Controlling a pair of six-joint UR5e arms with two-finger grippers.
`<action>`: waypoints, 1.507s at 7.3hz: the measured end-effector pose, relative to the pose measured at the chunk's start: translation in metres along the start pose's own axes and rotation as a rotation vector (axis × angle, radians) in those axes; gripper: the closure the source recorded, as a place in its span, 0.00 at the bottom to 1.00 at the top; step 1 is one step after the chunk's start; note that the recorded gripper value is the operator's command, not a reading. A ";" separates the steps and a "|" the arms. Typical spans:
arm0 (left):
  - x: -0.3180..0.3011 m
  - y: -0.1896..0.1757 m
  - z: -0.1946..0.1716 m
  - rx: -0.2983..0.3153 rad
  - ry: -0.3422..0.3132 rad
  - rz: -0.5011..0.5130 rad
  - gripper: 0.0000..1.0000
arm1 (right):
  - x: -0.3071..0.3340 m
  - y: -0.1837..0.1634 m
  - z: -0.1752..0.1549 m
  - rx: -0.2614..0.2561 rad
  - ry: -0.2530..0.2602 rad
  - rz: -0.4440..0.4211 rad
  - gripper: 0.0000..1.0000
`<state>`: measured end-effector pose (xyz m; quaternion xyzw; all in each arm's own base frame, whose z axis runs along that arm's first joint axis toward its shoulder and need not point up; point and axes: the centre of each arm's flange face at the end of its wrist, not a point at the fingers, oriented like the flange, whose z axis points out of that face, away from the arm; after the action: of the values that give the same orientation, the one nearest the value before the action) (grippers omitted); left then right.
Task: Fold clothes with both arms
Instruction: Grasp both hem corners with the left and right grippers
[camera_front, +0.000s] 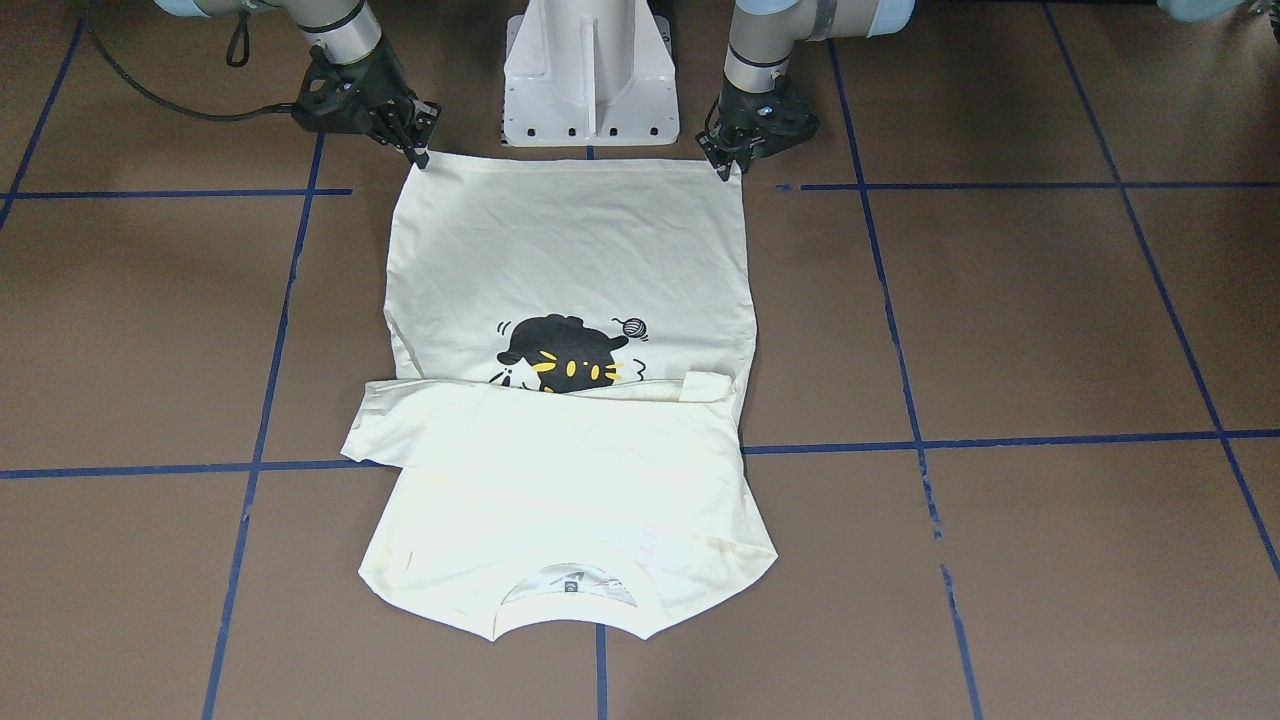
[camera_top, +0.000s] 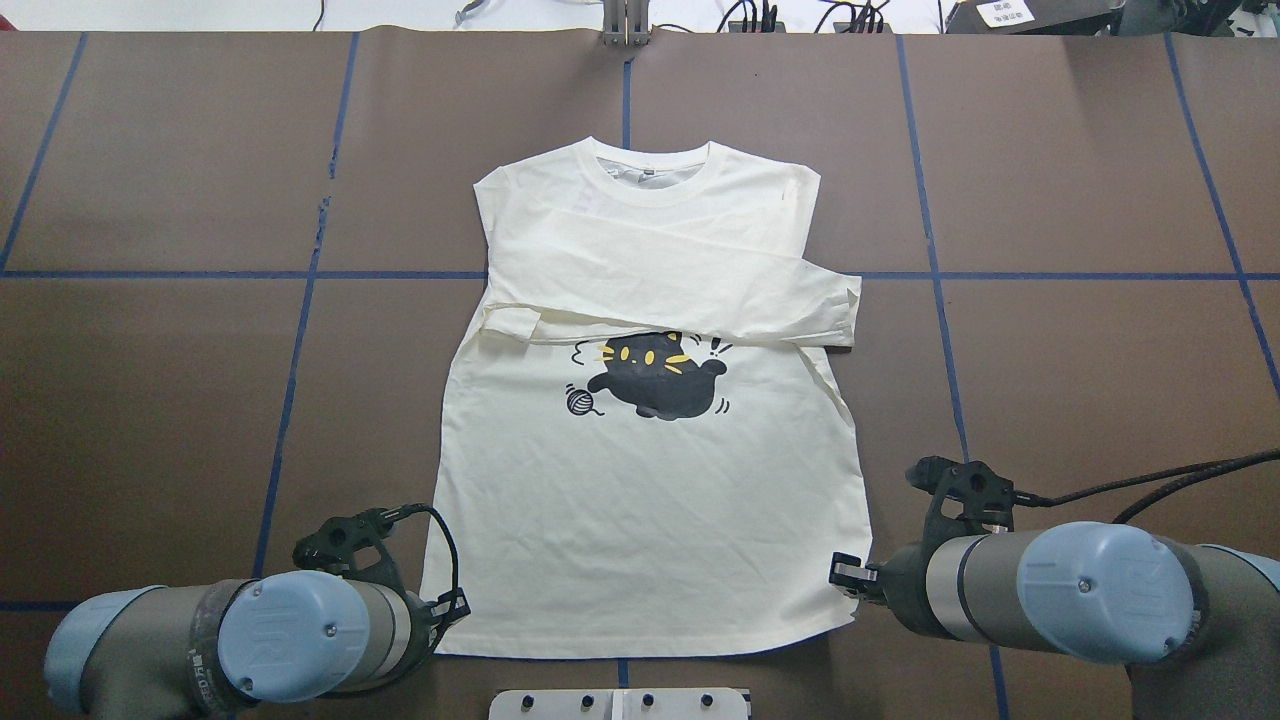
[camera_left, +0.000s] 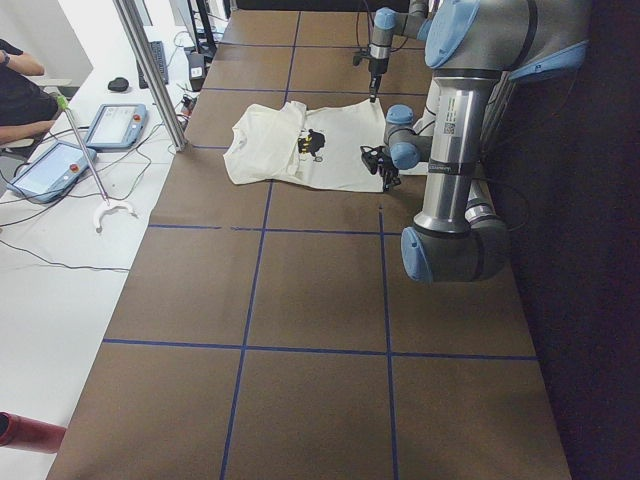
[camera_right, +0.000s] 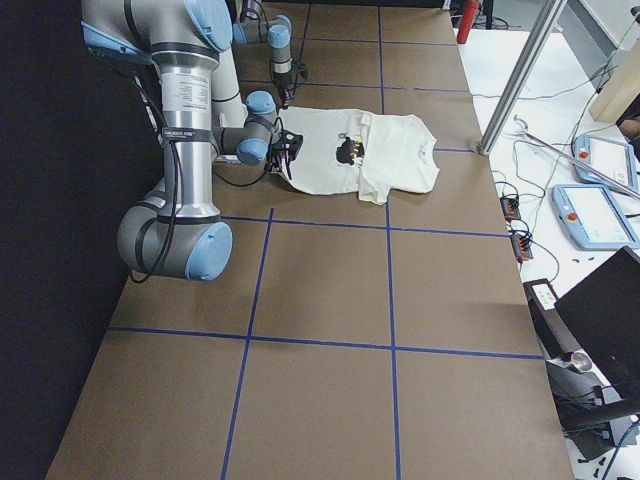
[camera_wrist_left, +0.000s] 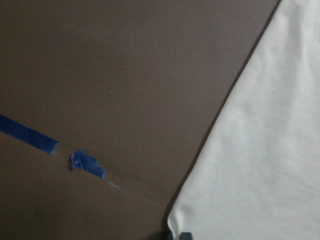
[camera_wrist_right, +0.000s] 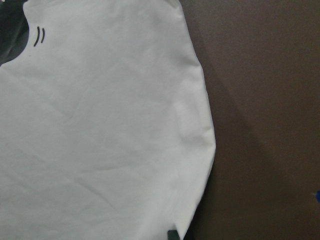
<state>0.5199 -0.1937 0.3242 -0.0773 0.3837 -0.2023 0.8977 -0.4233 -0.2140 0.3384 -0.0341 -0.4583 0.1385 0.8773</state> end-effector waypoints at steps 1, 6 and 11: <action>0.001 -0.001 -0.005 -0.001 0.009 0.000 1.00 | 0.000 -0.001 -0.002 -0.005 -0.002 0.002 1.00; -0.012 0.033 -0.109 -0.067 0.055 0.133 1.00 | 0.014 0.024 -0.068 -0.244 -0.021 -0.007 1.00; -0.032 0.078 -0.176 -0.173 0.071 0.250 1.00 | 0.031 0.045 -0.117 -0.333 -0.020 -0.012 1.00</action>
<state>0.3968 -0.1063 0.2005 -0.0989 0.4379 -0.0578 0.8917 -0.3208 -0.1543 0.2874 -0.1749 -0.4839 0.0558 0.8557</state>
